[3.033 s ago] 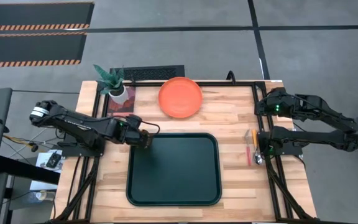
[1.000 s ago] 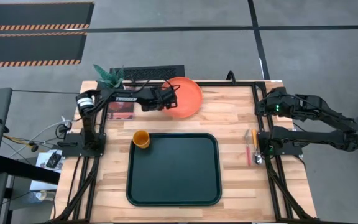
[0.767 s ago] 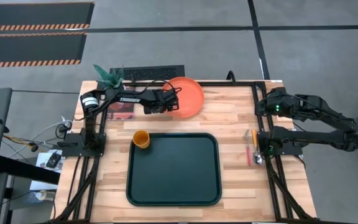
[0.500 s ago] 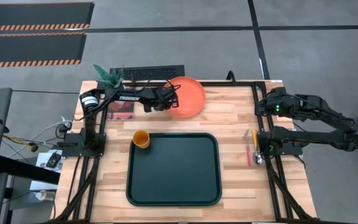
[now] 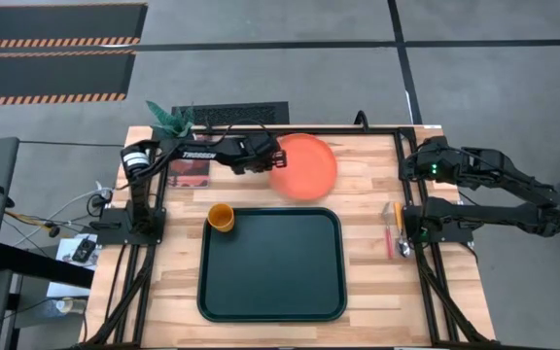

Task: Pick and place plate/cup/fork/spoon on tray
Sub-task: Put the orange plate on the black serving tray

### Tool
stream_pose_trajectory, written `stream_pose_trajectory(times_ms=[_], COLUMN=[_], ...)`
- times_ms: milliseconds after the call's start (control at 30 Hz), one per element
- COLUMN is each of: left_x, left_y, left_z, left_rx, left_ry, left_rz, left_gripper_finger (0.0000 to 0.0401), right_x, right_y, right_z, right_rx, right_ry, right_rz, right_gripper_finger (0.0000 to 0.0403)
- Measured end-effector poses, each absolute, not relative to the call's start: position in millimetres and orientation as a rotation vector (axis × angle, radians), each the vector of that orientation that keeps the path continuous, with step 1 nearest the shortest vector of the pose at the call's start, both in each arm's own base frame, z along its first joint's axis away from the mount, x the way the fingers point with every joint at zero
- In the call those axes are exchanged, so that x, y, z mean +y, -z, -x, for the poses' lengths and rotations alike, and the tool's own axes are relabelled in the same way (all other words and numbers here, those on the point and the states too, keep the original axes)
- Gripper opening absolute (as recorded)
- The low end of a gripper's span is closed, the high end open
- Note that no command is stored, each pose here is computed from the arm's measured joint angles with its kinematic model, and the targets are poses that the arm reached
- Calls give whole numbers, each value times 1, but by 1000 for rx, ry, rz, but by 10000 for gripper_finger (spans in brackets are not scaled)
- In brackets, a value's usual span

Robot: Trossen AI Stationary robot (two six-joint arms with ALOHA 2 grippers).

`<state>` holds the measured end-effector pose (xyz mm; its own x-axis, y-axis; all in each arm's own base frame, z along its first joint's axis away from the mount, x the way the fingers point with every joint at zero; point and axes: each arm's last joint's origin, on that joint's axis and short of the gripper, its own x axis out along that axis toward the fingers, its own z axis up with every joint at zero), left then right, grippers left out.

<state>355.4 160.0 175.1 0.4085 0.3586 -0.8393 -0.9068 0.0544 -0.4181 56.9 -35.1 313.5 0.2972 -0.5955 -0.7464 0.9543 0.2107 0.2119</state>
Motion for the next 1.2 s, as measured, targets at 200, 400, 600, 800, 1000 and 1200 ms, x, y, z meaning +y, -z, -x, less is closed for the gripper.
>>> stream_pose_trajectory(times_ms=[200, 400, 600, 800, 1000, 1200], left_x=[141, 77, -12, -87, -140, -163], left_y=[-224, -273, -301, -314, -302, -283], left_z=[-356, -344, -311, -272, -239, -207], left_rx=[498, 582, 699, 685, 765, 866], left_ry=[-878, -627, -578, -634, -744, -980], left_rz=[1097, 999, 1024, 1178, 1275, 1215], left_gripper_finger=[0, 0, 0, 0, 0, 0], right_x=[-35, -35, -35, -35, -35, -35], right_y=[-313, -314, -313, -313, -313, -313], right_z=[-57, -57, -57, -57, -57, -57], right_rx=[586, 585, 585, 586, 587, 589], right_ry=[1166, 1166, 1167, 1166, 1165, 1165], right_rz=[-741, -740, -740, -740, -738, -738], right_gripper_finger=[214, 214, 214, 214, 214, 214])
